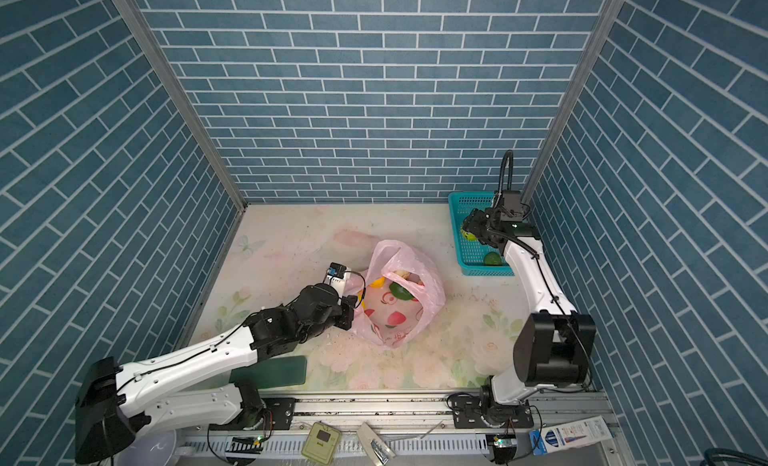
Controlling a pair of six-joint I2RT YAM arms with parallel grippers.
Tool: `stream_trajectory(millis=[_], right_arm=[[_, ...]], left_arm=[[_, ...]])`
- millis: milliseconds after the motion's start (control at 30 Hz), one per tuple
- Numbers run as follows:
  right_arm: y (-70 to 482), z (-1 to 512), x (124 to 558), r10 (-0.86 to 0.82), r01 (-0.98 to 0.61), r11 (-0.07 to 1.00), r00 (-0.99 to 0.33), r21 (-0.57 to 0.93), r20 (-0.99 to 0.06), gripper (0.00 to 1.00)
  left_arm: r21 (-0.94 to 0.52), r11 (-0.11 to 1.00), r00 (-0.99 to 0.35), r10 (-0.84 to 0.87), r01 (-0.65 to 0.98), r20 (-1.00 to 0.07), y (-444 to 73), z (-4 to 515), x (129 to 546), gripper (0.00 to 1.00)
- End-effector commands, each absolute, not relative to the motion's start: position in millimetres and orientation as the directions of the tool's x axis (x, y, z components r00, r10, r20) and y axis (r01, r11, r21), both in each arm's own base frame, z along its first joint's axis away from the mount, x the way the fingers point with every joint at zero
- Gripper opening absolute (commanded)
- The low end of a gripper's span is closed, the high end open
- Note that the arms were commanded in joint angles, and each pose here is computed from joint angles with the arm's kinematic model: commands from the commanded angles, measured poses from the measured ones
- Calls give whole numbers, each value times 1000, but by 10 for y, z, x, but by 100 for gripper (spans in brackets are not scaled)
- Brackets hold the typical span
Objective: Untie the knot of the plastic bag and take out the fruit
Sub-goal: 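Lift the lime-green fruit out of the bag toward the teal basket, then open the right gripper to release the lime-green fruit into the basket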
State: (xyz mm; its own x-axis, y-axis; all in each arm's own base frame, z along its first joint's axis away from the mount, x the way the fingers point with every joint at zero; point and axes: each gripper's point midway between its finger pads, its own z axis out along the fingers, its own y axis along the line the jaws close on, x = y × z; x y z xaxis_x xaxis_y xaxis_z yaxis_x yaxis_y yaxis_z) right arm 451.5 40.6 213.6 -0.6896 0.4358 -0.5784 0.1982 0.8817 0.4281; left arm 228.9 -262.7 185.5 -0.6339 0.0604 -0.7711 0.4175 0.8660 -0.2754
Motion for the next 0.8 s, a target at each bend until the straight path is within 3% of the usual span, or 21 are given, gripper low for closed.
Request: stream_trajectory(millis=[0, 233, 367, 533, 767], right_arm=[[260, 1837, 4697, 382, 178, 911, -706, 373, -596, 51], [114, 1267, 4857, 368, 215, 921, -754, 325, -544, 55], [114, 1120, 4872, 364, 222, 922, -772, 316, -520, 63], [100, 1063, 4857, 358, 230, 926, -786, 300, -504, 77], [85, 1243, 4801, 346, 222, 932, -778, 286, -524, 84]], left_arm=[[-282, 862, -609, 40, 422, -792, -2655, 2019, 2344, 0], [-279, 869, -605, 29, 409, -796, -2607, 2049, 2349, 0], [-279, 872, -602, 22, 402, -798, -2590, 2068, 2354, 0], [-279, 874, -601, 19, 399, -799, -2579, 2078, 2355, 0], [-279, 875, -601, 17, 397, -799, -2566, 2082, 2349, 0]])
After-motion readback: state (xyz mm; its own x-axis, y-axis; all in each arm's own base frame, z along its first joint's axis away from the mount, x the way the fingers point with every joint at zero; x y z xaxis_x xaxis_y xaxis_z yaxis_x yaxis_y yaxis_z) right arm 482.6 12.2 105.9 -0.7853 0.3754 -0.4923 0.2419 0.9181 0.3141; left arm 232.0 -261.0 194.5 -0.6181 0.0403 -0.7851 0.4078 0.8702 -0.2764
